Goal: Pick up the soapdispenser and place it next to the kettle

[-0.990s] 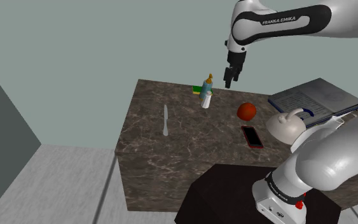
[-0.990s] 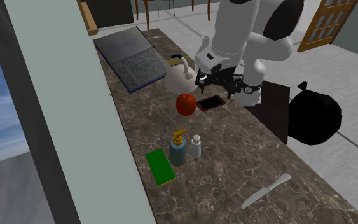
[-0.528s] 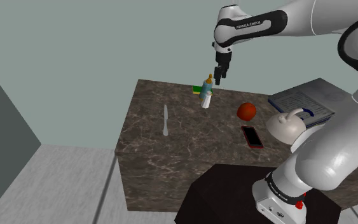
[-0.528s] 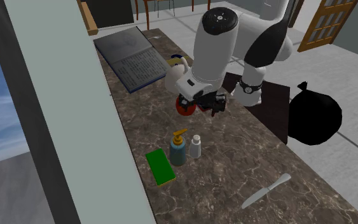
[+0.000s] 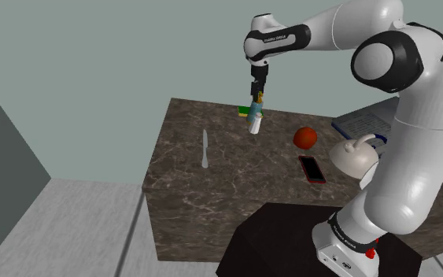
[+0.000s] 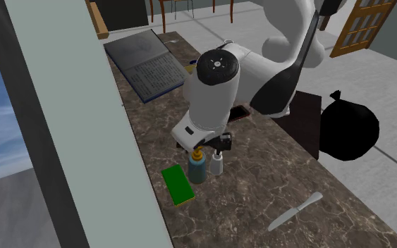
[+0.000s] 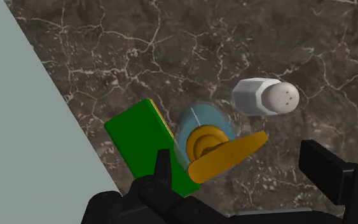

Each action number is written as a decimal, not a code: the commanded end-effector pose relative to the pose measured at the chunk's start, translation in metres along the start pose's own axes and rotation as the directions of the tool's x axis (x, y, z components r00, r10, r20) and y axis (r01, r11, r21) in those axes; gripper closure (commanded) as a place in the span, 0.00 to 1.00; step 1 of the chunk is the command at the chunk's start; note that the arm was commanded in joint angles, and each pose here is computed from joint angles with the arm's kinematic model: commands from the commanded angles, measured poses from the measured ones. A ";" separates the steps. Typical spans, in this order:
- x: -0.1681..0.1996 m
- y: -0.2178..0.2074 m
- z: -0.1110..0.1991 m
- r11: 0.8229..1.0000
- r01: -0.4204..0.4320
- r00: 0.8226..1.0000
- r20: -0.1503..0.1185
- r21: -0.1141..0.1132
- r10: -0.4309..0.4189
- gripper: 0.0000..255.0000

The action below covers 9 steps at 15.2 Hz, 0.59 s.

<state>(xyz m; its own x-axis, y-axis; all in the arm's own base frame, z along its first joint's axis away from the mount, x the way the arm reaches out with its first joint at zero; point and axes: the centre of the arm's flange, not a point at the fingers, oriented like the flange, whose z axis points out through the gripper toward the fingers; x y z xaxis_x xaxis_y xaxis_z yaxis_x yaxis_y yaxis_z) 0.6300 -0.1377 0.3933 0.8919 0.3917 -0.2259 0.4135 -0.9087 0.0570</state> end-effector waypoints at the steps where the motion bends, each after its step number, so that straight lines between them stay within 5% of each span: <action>1: 0.024 0.011 0.007 0.999 0.032 0.999 0.002 -0.008 -0.032 0.00; 9: 0.024 0.011 0.047 0.999 0.032 1.000 0.002 -0.008 -0.032 0.00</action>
<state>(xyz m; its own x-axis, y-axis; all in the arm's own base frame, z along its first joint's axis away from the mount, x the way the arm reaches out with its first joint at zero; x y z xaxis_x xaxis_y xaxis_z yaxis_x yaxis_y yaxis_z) 0.6470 -0.1448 0.3475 0.8779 0.4196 -0.2305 0.4427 -0.8949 0.0569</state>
